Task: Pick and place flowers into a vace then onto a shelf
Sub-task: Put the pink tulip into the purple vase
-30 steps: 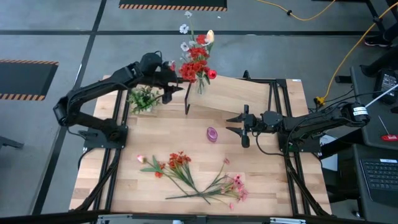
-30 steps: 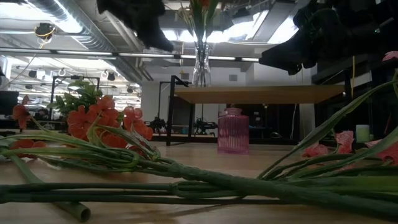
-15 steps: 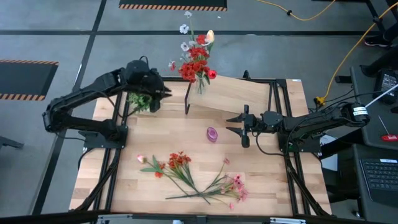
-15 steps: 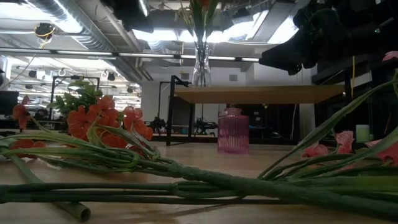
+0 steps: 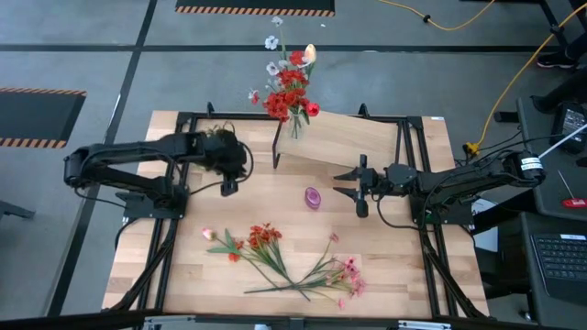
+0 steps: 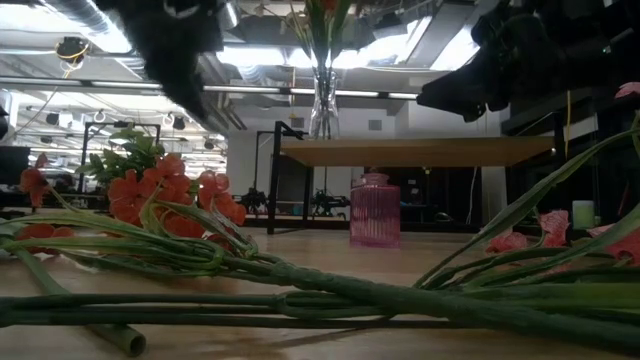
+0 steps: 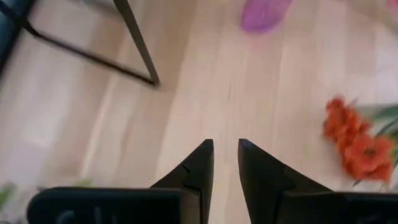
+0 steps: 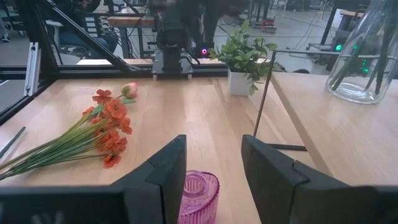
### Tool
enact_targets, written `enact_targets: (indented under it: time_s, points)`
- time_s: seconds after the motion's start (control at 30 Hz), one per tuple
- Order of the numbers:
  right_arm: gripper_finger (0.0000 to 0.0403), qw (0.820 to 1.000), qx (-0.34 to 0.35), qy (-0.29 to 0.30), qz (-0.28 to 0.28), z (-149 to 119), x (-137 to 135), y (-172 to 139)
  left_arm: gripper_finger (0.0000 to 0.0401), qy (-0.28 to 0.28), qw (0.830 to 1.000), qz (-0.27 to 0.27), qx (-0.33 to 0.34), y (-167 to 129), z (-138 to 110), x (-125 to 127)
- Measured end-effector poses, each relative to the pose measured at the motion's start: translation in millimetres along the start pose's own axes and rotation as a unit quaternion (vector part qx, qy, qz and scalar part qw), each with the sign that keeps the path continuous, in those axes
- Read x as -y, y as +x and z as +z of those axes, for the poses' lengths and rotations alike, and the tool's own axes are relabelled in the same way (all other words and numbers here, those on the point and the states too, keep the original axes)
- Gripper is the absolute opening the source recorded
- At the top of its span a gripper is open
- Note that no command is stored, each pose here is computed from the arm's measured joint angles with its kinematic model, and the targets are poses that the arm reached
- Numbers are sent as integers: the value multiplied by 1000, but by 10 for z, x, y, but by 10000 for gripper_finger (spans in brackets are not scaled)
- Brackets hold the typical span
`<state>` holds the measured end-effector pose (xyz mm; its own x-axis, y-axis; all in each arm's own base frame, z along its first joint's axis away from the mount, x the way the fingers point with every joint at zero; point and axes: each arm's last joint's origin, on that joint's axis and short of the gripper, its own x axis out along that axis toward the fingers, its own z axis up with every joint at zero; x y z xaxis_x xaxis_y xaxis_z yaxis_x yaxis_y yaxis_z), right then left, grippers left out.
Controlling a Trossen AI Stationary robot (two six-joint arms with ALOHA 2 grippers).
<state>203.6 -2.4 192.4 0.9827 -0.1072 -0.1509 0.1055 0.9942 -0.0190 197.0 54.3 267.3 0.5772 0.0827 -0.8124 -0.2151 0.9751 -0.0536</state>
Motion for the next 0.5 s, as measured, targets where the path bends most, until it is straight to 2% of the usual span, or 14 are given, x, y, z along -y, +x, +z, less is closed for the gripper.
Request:
enact_targets:
  time_s: [0.1,0.23,0.37,0.5]
  points:
    - [157,1000,-3,-1,0,-6,0,0,70,5,1000,-3,-21,175,-157,13]
    - [157,1000,-4,-1,0,-8,0,0,56,23,1000,-9,-17,308,-257,53]
    - [157,1000,-6,-1,0,-12,0,0,11,35,999,0,0,321,-236,188]
    - [157,1000,-7,-2,0,-14,0,0,2,63,997,-12,33,315,-195,406]
